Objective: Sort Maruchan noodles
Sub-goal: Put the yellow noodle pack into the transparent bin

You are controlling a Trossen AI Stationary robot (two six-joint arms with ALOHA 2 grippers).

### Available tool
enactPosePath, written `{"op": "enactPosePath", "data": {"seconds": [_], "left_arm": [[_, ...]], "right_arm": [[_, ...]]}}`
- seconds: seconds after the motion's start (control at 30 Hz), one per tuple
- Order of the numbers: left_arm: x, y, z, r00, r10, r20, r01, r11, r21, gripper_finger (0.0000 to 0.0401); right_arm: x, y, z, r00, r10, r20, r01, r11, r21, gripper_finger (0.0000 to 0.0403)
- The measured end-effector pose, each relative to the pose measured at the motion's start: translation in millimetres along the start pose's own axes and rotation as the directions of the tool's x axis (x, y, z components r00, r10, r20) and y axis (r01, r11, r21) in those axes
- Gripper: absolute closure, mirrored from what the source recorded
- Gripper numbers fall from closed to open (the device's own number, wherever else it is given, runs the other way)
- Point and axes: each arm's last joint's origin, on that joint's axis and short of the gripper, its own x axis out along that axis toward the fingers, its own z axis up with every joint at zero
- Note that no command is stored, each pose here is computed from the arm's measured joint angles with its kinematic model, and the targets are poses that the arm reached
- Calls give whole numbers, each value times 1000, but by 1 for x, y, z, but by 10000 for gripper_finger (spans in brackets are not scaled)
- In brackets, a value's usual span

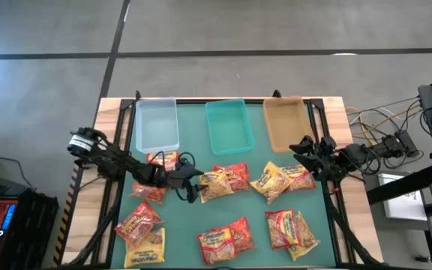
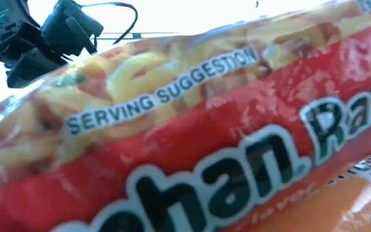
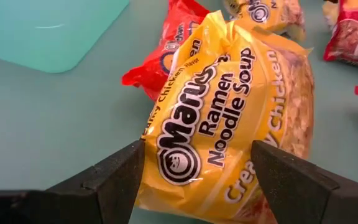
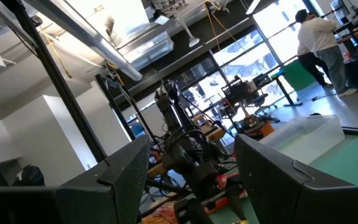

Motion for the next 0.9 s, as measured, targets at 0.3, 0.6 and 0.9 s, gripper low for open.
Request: {"op": "enactPosePath", "data": {"seconds": [0.3, 0.6, 0.9], "left_arm": [[-1, -8, -12, 999, -20, -33, 20, 1000, 22, 149], [-2, -10, -10, 999, -37, -19, 38, 998, 43, 161], [-2, -10, -10, 999, -44, -19, 45, 998, 42, 161]], "right_arm": [[0, 0, 0, 1000, 0, 0, 0, 1000, 0, 179], [0, 0, 0, 1000, 0, 1, 0, 1000, 0, 179], [0, -1, 2, 998, -47, 31, 47, 999, 6, 179]]}}
